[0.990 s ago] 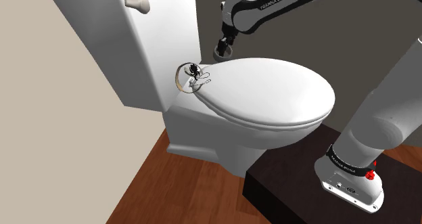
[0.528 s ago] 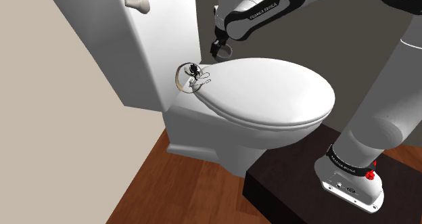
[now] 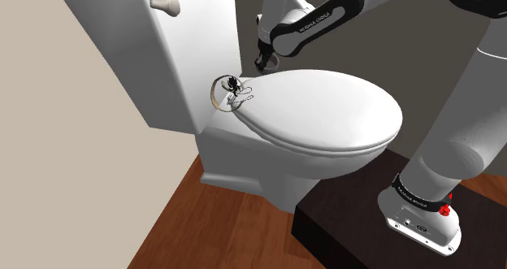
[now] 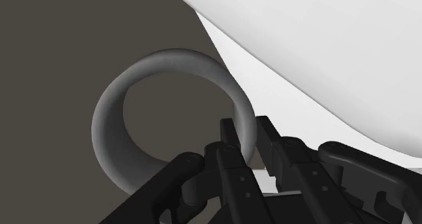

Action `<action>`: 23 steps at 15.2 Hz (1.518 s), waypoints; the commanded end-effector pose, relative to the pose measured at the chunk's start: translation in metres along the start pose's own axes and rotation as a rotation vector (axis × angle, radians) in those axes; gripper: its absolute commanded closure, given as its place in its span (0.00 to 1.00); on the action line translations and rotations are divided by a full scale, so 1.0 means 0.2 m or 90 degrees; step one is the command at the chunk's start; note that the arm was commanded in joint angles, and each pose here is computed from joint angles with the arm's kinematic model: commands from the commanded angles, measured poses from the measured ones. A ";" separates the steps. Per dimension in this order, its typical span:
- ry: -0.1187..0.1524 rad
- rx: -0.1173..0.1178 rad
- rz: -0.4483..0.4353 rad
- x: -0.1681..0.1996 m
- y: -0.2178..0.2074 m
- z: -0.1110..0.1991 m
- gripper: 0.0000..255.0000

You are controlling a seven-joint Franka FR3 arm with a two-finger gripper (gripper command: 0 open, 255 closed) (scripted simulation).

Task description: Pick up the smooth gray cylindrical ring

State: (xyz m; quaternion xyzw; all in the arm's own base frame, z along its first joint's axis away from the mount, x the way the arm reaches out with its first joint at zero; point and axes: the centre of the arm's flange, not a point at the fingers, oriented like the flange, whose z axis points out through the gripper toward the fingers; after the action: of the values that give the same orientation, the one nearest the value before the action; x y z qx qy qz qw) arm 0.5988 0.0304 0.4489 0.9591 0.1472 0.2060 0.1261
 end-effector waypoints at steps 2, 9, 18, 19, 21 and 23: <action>0.000 0.000 0.000 0.00 0.00 0.00 1.00; 0.000 0.000 0.000 0.02 0.01 -0.04 1.00; 0.000 0.000 0.000 0.10 0.09 -0.25 1.00; 0.000 0.000 0.000 0.11 0.09 -0.28 1.00; 0.000 0.000 0.000 0.13 0.11 -0.32 1.00; 0.000 0.000 0.000 0.14 0.12 -0.35 1.00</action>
State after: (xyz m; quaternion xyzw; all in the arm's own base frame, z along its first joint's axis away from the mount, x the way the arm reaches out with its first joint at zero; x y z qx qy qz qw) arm 0.5993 0.0316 0.5238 0.9593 0.1477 0.2054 0.1257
